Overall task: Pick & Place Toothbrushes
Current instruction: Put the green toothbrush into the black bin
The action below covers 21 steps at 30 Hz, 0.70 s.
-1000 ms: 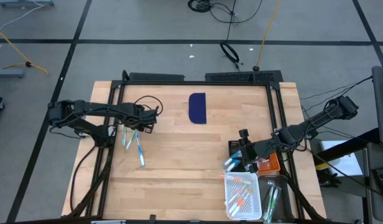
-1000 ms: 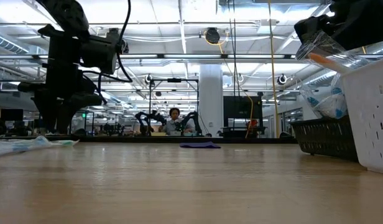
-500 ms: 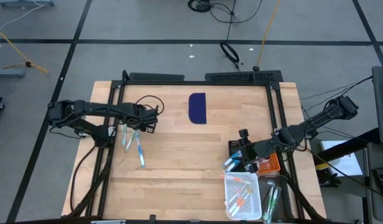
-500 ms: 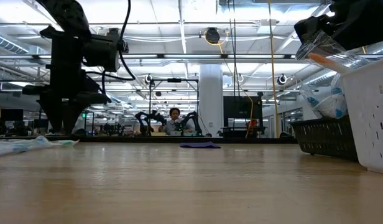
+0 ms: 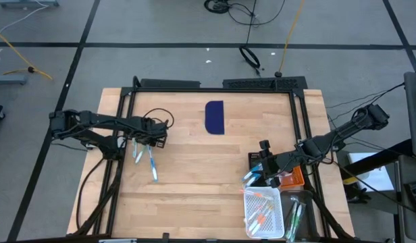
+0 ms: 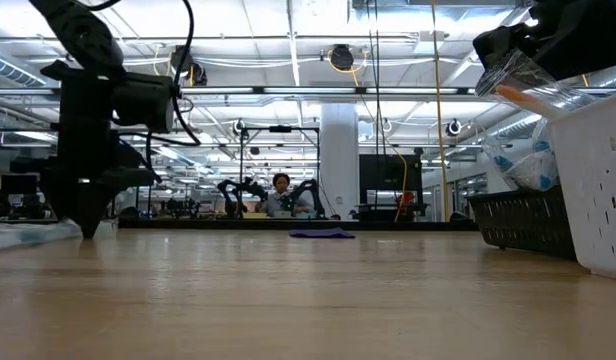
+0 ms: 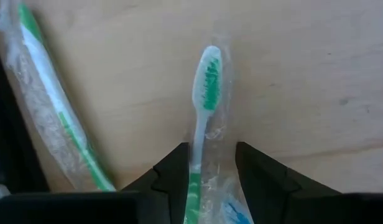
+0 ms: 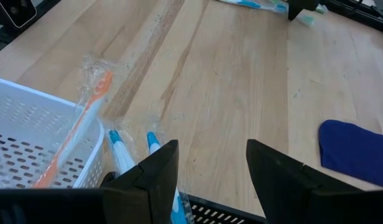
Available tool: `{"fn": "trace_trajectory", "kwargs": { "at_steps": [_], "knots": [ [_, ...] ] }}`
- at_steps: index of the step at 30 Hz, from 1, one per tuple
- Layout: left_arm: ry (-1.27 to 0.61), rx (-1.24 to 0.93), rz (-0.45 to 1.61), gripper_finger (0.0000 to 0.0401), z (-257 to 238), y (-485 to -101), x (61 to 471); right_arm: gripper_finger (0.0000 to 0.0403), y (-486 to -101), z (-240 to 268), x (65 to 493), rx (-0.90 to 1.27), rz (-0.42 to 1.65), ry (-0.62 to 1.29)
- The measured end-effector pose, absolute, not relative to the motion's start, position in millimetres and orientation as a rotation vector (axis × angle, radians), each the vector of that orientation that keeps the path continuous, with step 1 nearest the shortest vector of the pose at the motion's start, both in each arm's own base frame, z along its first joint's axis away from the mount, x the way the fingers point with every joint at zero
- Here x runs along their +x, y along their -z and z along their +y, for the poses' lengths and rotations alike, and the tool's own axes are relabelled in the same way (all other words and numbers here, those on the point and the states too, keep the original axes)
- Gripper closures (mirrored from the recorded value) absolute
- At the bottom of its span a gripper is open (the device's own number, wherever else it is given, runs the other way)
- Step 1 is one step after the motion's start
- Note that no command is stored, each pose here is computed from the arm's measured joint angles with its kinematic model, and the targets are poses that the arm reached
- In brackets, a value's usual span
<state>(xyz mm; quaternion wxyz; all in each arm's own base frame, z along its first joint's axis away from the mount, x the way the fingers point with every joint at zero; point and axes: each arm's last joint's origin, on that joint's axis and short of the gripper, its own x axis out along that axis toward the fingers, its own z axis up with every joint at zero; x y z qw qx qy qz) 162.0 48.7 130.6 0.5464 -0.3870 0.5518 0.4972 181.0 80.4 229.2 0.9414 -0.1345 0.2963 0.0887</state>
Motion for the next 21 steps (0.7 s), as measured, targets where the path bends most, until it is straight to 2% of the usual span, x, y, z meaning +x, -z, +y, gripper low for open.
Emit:
{"fn": "trace_trajectory", "kwargs": {
  "at_steps": [3, 5, 10, 16, 21],
  "knots": [
    [-1.183, -0.939, 1.294, 0.0274, 48, -127, 161, 0.0222, -229, 80, 181, -0.274, 0.603, -0.181],
    [-1.171, -0.943, 1.295, 0.0294, 48, -128, 162, 0.0222, -229, 80, 181, -0.275, 0.603, -0.18],
    [-1.139, -0.946, 1.288, 0.0386, 50, -133, 168, 0.0222, -230, 81, 182, -0.27, 0.588, -0.181],
    [-1.122, -0.913, 1.299, 0.0397, 51, -141, 174, 0.0222, -230, 81, 182, -0.271, 0.589, -0.18],
    [-1.113, -0.828, 1.267, 0.0399, 49, -167, 189, 0.0222, -230, 81, 182, -0.269, 0.589, -0.179]
  ]
}}
